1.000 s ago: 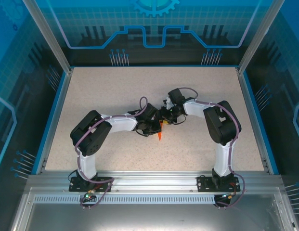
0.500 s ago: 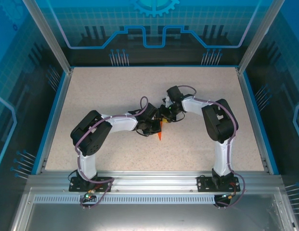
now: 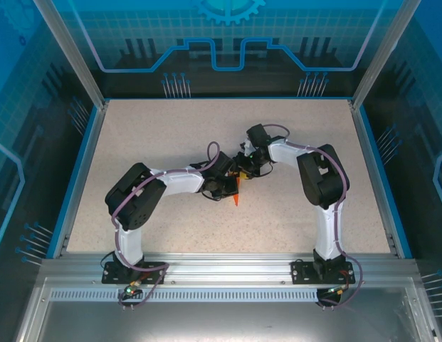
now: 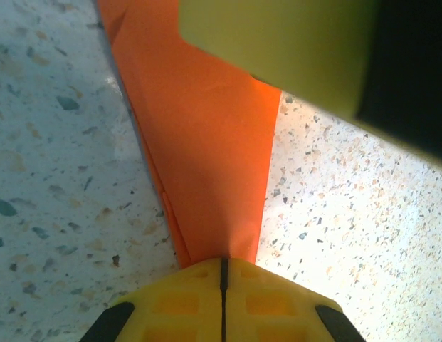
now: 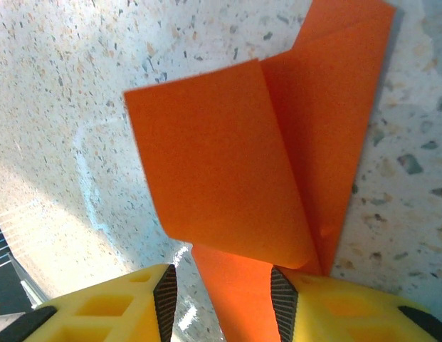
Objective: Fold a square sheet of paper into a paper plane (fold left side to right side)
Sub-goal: Fold the wing for the fifth time at the center of the table.
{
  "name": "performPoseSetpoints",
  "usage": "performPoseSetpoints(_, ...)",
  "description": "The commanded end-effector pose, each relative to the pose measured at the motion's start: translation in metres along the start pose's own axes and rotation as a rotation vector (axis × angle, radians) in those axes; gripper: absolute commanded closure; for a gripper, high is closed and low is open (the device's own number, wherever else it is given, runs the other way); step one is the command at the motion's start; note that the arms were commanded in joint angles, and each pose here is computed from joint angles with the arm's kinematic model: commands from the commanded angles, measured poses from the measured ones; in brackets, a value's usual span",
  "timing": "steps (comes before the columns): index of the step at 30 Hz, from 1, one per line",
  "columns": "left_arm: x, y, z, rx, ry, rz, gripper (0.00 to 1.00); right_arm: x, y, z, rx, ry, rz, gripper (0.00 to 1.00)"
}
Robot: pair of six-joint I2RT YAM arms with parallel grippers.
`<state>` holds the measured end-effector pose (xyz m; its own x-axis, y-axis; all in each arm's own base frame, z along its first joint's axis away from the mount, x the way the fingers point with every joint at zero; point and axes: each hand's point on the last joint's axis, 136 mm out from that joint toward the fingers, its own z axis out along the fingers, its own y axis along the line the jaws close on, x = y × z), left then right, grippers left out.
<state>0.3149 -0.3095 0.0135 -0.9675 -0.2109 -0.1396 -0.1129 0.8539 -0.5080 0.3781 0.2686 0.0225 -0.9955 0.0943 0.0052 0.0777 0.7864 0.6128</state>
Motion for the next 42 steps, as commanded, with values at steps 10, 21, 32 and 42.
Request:
performPoseSetpoints(10,0.044,0.056,0.015,-0.197,0.158,-0.026,0.92,-0.06,-0.008,-0.012,-0.008,-0.172,-0.033,0.55)
performPoseSetpoints(21,0.044,0.056,0.015,-0.196,0.159,-0.027,0.92,-0.075,-0.004,-0.014,-0.018,-0.191,-0.033,0.54)
performPoseSetpoints(32,0.044,0.056,0.017,-0.195,0.163,-0.027,0.92,-0.085,-0.001,-0.02,-0.043,-0.211,-0.029,0.53)
performPoseSetpoints(42,0.044,0.056,0.015,-0.193,0.159,-0.025,0.93,-0.085,0.005,-0.033,-0.042,-0.224,-0.053,0.52)
